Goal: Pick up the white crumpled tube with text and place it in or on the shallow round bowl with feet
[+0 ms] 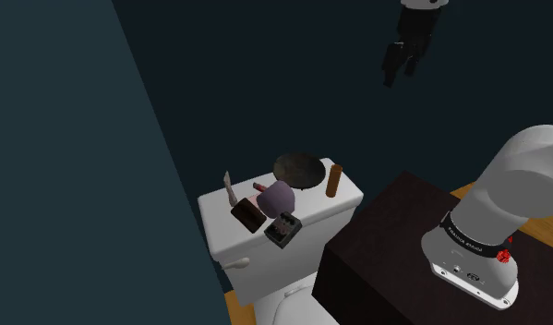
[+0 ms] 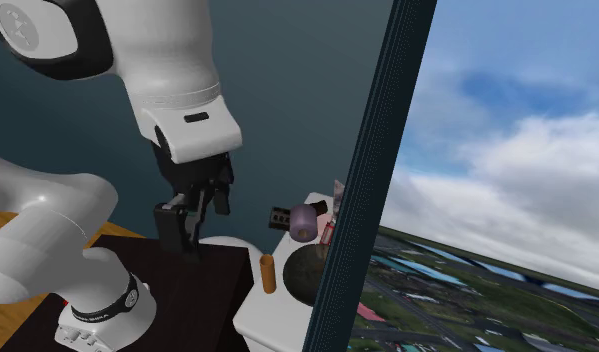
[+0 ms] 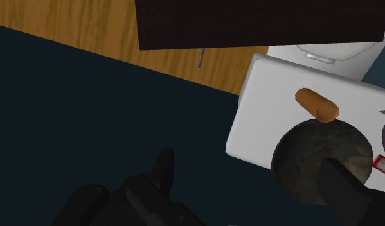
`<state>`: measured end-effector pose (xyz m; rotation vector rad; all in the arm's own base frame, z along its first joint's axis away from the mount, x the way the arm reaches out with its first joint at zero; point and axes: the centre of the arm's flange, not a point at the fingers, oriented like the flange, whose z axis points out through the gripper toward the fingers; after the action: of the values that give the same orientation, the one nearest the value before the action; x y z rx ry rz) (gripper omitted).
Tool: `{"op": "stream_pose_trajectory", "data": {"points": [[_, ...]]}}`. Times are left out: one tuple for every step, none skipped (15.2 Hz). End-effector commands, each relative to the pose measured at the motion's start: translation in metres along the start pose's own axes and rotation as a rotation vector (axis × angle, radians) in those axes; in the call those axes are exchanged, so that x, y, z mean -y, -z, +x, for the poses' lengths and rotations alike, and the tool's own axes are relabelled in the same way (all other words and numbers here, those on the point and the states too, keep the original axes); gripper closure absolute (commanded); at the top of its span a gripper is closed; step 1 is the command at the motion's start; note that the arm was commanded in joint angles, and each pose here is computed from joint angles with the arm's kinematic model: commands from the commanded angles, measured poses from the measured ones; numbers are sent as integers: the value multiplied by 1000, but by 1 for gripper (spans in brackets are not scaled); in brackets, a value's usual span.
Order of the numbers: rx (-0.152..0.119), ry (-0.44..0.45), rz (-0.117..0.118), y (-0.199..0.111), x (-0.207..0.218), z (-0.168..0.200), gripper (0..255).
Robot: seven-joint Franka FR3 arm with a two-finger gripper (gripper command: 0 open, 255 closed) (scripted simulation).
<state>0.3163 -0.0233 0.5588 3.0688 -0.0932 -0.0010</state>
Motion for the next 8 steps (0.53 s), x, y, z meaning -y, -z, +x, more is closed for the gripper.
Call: {"op": "stream_pose_trajectory", "data": {"points": [[0,0,0,0,0,0,0],[-6,25,5,-6,7,8,0],[-12,51,9,-11,14,16,0],[-18,76,14,-17,22,24,0],[-24,101,18,-22,30,32,0],[-30,127,23,-27,37,39,0],[-36,152,27,-33,46,47,0],[-42,177,32,-38,54,54,0]]}}
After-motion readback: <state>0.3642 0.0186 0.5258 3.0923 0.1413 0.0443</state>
